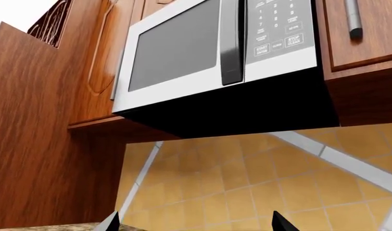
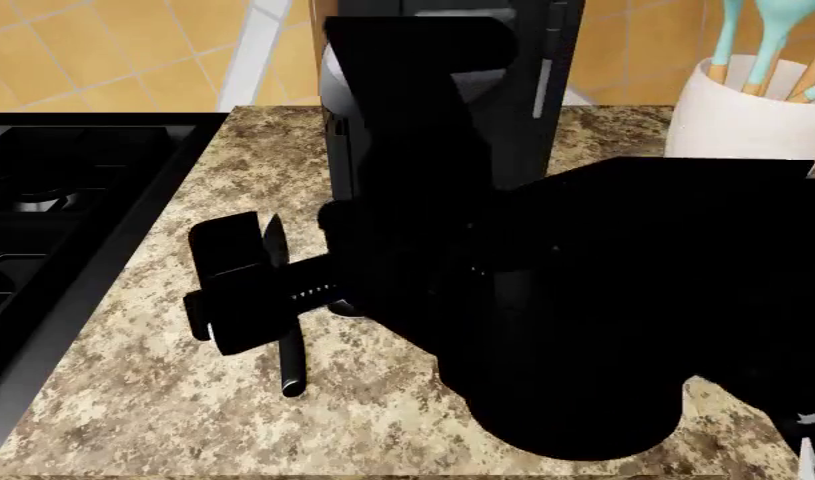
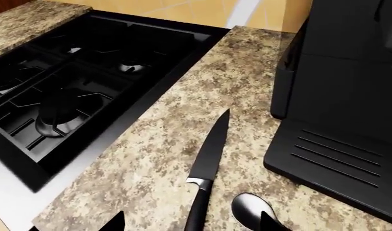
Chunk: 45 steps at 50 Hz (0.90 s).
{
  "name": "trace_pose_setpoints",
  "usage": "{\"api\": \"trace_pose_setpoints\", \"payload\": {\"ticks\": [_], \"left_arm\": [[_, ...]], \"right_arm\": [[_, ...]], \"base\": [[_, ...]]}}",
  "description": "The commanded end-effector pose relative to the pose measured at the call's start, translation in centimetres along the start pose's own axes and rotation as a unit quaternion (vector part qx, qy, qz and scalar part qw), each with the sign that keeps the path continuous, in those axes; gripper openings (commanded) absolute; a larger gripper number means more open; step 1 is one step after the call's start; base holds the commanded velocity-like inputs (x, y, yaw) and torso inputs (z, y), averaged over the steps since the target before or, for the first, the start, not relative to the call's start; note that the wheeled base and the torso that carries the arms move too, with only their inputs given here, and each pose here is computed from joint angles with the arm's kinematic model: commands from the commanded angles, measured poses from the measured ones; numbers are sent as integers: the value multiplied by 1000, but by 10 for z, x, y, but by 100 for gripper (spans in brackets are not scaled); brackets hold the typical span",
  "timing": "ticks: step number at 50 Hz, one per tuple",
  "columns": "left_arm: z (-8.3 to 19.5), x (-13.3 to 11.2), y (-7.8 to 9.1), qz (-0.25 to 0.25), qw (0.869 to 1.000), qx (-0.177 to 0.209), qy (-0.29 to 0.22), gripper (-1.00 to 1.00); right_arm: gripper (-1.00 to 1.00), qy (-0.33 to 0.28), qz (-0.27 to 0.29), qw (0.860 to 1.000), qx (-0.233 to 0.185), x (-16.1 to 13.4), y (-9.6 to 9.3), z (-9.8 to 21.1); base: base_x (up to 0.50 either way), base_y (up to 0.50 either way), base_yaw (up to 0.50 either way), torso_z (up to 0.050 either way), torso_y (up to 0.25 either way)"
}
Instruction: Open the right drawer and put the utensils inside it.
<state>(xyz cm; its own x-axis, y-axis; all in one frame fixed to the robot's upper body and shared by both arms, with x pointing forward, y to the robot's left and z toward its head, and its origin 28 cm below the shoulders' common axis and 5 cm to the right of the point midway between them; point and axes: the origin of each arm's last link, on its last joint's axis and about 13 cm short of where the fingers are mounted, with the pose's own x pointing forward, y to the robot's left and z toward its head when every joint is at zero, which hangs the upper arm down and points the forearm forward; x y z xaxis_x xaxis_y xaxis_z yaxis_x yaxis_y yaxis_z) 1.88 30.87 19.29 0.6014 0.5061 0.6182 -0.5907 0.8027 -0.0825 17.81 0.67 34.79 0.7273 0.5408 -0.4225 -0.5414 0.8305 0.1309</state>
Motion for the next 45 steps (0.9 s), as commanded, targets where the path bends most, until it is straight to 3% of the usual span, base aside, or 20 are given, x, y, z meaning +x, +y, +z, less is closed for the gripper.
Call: {"api": "trace_pose_setpoints", "payload": {"ticks": [1, 15, 45], "left_arm": [[-1, 0, -1, -1, 1000, 0, 1, 100], [-1, 1, -2, -2, 1000, -1, 2, 100], [-1, 0, -2, -2, 1000, -3, 4, 100]], "right_arm": [[100, 23, -5, 1000, 3, 11, 13, -10], [100, 18, -6, 1000, 8, 14, 30, -6], [100, -2, -19, 998, 59, 28, 43, 15]], "base": [[0, 0, 0, 0, 0], [0, 0, 0, 0, 0], [0, 0, 0, 0, 0]]}}
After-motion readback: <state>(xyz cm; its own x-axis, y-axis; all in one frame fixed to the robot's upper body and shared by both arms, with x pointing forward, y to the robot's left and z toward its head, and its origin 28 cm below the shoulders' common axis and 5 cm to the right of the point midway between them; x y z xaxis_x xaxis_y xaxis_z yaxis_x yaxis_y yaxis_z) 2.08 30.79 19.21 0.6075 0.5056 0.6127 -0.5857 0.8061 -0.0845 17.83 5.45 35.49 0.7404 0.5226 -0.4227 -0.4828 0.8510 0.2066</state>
